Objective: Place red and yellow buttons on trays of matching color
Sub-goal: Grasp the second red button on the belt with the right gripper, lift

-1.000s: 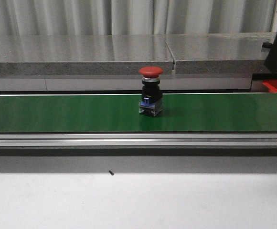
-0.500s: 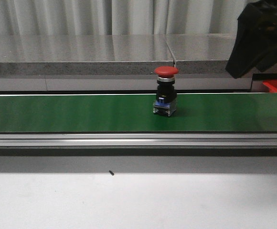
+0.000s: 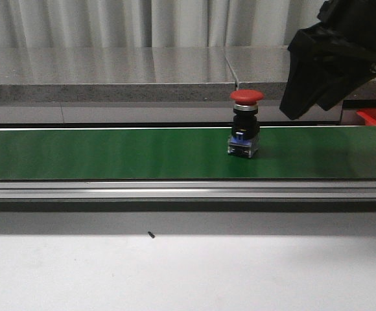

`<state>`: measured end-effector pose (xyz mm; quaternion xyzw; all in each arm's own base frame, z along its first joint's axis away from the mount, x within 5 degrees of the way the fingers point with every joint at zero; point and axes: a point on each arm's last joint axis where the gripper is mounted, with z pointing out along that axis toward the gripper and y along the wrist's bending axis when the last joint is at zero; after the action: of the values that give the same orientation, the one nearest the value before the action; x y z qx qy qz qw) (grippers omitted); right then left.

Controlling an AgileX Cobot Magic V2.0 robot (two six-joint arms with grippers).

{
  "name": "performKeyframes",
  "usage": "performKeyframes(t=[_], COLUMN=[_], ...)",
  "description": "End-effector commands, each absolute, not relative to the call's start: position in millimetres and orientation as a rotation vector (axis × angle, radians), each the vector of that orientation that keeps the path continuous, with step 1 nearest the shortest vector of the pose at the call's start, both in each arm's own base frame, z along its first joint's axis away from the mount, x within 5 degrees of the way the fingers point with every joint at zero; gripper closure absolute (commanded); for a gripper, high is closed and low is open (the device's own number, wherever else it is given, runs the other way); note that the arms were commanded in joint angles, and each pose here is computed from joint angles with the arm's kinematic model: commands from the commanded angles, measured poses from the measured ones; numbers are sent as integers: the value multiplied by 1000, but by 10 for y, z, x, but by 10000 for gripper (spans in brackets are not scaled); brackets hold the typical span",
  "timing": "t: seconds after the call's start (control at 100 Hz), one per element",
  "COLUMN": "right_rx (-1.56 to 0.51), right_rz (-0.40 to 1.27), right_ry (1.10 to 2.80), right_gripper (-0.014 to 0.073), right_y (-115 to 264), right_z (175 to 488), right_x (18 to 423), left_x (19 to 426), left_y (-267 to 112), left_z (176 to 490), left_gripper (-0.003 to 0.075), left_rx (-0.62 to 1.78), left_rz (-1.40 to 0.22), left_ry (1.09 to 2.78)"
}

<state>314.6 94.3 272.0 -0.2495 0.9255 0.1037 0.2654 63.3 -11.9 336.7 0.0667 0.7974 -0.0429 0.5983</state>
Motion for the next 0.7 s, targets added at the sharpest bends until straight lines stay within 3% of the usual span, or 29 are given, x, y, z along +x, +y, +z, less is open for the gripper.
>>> performKeyframes(t=[0.0, 0.69], right_rx=[-673, -640], right_rz=[278, 244], right_ry=[2412, 2317], right_gripper=[93, 96], right_y=[987, 1055], right_z=[2909, 2894], right_x=[3172, 3292], left_x=[642, 642], left_y=[-122, -122], left_z=[3504, 3504], left_gripper=[741, 741], left_rx=[143, 143], left_rz=[-111, -111], left_ry=[1760, 1760])
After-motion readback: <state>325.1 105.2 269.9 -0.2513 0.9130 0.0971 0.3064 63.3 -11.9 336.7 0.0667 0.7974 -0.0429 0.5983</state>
